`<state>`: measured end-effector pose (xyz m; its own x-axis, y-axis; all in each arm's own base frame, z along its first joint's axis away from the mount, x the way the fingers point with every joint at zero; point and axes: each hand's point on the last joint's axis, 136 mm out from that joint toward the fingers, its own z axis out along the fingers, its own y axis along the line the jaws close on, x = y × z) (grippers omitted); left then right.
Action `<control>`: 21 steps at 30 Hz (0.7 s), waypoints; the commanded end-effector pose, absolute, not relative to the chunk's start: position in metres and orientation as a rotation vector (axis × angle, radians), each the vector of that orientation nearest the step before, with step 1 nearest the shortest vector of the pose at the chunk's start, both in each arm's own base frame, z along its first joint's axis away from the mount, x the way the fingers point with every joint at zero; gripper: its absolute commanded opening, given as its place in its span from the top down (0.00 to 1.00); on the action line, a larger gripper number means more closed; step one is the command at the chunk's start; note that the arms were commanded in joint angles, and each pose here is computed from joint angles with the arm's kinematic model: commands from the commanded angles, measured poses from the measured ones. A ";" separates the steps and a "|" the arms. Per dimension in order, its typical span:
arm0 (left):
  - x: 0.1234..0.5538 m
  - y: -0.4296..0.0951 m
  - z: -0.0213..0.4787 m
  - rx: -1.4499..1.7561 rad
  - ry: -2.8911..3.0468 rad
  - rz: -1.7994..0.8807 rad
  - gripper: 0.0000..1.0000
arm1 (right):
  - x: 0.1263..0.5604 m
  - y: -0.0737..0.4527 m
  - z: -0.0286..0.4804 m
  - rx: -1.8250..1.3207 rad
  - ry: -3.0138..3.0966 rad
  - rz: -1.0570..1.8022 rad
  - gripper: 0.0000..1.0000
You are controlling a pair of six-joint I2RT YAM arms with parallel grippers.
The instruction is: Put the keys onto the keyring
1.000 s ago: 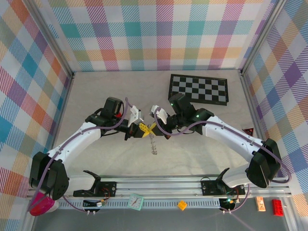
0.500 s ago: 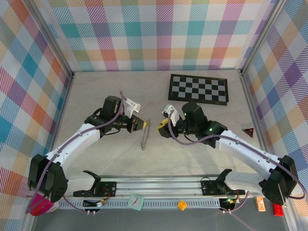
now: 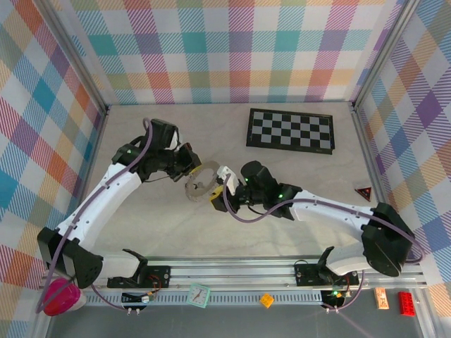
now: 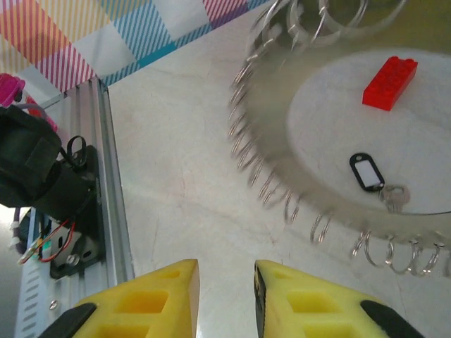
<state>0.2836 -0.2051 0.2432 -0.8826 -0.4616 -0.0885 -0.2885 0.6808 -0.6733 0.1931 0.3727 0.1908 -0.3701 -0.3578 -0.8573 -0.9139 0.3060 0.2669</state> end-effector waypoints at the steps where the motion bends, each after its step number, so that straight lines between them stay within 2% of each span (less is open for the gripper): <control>1: 0.250 -0.213 0.215 -1.084 2.850 -1.025 1.00 | 0.200 0.390 0.219 -1.140 1.663 1.002 0.74; 8: 0.239 -0.230 0.231 -1.310 2.821 -1.256 1.00 | 0.211 0.381 0.206 -1.163 1.563 0.830 0.76; 21: 0.207 -0.234 0.220 -1.429 2.966 -1.297 1.00 | 0.174 0.341 0.207 -1.374 1.523 0.730 0.75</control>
<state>0.2263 -0.2310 0.2148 -0.6470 -0.5478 0.5304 -0.7620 0.4396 -0.4755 0.1890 0.3501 0.2190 0.0310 -0.3525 -0.9353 -0.9574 0.2582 -0.1291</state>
